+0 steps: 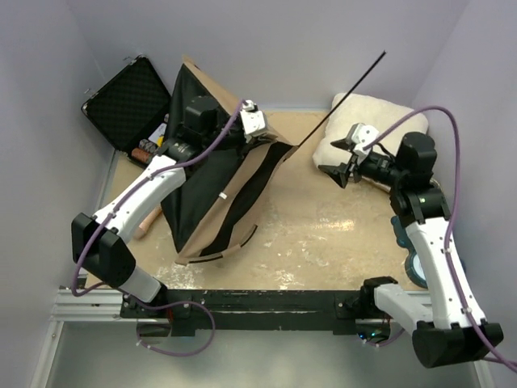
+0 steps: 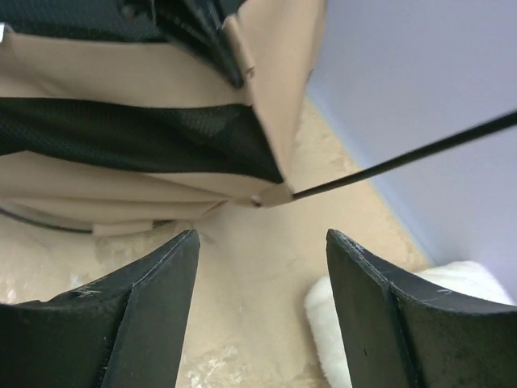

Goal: Set up the pet tent

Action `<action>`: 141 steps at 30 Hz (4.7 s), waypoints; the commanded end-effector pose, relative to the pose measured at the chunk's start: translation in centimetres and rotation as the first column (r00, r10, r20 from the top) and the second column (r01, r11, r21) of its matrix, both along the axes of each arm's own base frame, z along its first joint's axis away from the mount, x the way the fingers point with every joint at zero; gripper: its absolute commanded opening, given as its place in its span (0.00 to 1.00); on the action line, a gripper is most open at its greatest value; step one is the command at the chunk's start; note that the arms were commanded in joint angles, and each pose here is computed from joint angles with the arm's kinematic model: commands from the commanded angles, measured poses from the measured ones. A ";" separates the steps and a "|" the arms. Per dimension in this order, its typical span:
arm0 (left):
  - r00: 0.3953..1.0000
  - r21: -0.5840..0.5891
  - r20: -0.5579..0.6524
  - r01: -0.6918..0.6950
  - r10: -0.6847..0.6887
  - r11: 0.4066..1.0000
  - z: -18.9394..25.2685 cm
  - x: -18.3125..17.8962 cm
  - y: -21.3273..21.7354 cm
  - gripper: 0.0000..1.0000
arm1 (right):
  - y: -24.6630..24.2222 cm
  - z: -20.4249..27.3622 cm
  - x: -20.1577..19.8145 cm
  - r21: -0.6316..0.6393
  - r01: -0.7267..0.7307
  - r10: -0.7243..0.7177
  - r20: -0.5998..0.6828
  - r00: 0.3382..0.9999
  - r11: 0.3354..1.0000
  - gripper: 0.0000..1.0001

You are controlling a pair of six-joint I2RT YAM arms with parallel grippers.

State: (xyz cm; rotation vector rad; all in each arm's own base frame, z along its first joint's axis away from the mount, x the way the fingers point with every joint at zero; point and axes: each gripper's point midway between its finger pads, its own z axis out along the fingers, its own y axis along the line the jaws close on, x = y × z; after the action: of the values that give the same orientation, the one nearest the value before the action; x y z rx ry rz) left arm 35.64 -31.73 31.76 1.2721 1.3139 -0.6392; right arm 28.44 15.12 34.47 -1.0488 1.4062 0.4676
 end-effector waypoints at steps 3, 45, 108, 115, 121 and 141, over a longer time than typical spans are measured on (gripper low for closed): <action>0.994 -0.129 0.029 0.106 -0.103 0.986 4.1 -2.1 1.2 0.00 | -2.2 16.3 -6.8 0.377 0.042 -0.202 0.395 0.896 0.925 0.71; 0.985 -0.200 0.012 0.173 -0.174 0.965 5.3 -3.7 2.0 0.00 | -3.6 26.8 -0.8 0.727 -0.075 -0.323 0.391 0.862 0.682 0.59; 0.942 -0.423 0.053 0.322 -0.331 0.847 17.9 -6.0 0.0 0.00 | 6.9 4.0 5.7 -0.086 0.068 -0.043 0.267 0.963 0.994 0.00; 0.948 -0.397 0.019 0.299 -0.318 0.868 16.7 -5.9 -0.5 0.00 | 8.4 4.5 5.4 -0.095 0.039 -0.012 0.269 0.963 0.995 0.00; 0.953 -0.391 0.005 0.281 -0.304 0.876 16.0 -5.6 -0.6 0.00 | 9.0 4.7 4.9 -0.091 0.020 0.007 0.278 0.961 0.996 0.00; 0.959 -0.379 -0.041 0.245 -0.280 0.892 14.4 -4.7 -0.7 0.00 | 9.4 5.4 4.1 -0.072 -0.010 0.031 0.297 0.954 0.997 0.00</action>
State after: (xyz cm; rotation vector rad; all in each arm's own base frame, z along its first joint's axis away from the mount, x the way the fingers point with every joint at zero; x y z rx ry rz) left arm 32.40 -32.88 43.73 1.1044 1.1340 -1.1438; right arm 32.93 23.61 42.49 -1.0741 1.0925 0.2186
